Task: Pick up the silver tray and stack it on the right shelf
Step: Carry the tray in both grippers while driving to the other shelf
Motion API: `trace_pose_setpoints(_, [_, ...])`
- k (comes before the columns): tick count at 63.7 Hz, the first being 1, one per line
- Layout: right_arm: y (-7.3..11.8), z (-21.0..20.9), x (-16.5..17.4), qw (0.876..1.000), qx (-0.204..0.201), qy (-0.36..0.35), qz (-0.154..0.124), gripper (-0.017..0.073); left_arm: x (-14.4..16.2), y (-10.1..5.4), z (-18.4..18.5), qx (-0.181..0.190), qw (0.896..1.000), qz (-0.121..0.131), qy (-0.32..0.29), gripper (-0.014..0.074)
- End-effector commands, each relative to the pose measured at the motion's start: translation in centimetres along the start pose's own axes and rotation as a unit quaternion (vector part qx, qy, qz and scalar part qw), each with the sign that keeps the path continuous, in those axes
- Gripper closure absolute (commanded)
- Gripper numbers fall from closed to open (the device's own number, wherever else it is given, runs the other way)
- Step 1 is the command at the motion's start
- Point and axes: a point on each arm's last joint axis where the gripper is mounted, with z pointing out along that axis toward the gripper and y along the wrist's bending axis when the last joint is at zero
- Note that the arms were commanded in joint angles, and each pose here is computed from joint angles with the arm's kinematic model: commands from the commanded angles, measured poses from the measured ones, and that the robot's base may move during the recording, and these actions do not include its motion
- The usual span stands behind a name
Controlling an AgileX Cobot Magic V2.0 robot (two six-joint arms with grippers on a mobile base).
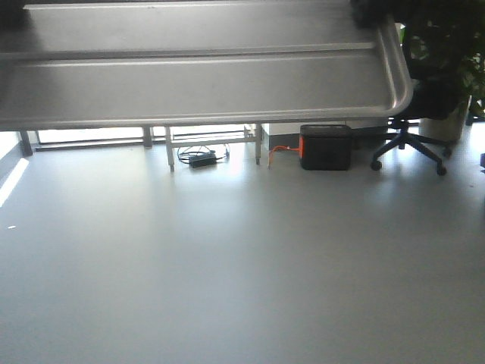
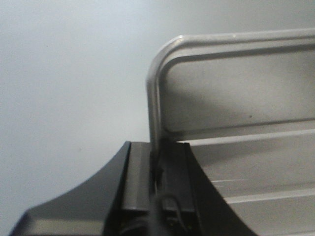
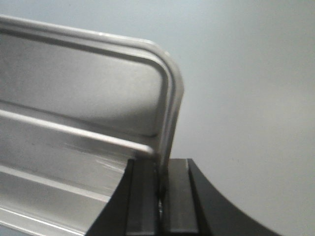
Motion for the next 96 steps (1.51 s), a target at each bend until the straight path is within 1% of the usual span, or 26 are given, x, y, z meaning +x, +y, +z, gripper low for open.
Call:
trace_pose_setpoints(1, [-0.33, -1.69, -1.29, 0.998, -0.007, -0.059, -0.017, 0.0503, -0.88, 0.40, -1.26, -0.004, 0.999, 0.018, -0.033, 0.0687])
trace_pose_setpoints(96, [-0.33, -1.69, -1.29, 0.998, -0.007, -0.059, -0.017, 0.0503, -0.91, 0.38, -1.26, -0.003, 0.999, 0.018, -0.034, 0.0687])
